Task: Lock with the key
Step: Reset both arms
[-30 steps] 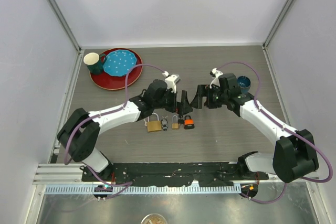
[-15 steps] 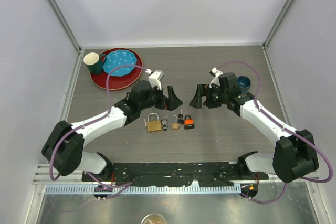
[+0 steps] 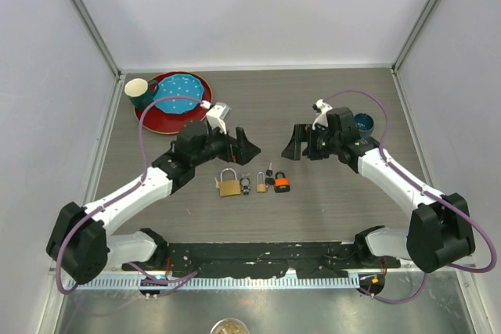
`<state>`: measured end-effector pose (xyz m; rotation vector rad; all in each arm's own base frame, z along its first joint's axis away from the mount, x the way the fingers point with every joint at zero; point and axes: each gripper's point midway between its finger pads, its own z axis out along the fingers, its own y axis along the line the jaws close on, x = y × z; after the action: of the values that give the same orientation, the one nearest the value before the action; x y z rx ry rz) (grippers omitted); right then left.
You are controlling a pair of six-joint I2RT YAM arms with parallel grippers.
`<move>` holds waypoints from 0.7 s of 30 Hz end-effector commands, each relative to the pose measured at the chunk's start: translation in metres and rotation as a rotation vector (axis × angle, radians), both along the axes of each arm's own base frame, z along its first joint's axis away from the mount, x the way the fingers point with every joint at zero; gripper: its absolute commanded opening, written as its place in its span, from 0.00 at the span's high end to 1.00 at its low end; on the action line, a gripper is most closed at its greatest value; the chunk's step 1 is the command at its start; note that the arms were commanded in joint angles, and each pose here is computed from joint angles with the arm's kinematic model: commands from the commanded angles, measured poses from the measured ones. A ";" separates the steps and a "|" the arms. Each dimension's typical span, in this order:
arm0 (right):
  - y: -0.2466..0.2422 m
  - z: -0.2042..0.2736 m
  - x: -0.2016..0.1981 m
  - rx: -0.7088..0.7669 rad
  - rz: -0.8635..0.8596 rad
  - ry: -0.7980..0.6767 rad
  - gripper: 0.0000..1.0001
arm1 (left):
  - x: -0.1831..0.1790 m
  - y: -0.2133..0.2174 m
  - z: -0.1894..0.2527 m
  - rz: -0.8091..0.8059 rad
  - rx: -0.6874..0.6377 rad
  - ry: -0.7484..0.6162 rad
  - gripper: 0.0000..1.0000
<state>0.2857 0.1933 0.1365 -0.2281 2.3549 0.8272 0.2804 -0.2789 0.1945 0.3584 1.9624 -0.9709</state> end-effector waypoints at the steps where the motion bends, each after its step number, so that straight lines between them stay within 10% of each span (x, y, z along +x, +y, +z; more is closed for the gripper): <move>1: 0.006 0.035 0.015 0.049 -0.004 -0.103 0.08 | 0.005 0.023 0.018 0.046 0.069 -0.088 0.00; 21: -0.013 0.048 0.019 -0.005 -0.102 -0.163 0.08 | -0.006 0.149 0.048 0.521 0.323 -0.172 0.00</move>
<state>0.2910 0.1866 0.1512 -0.1955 2.3026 0.7782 0.2726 -0.1588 0.2225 0.2062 1.9526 -0.3914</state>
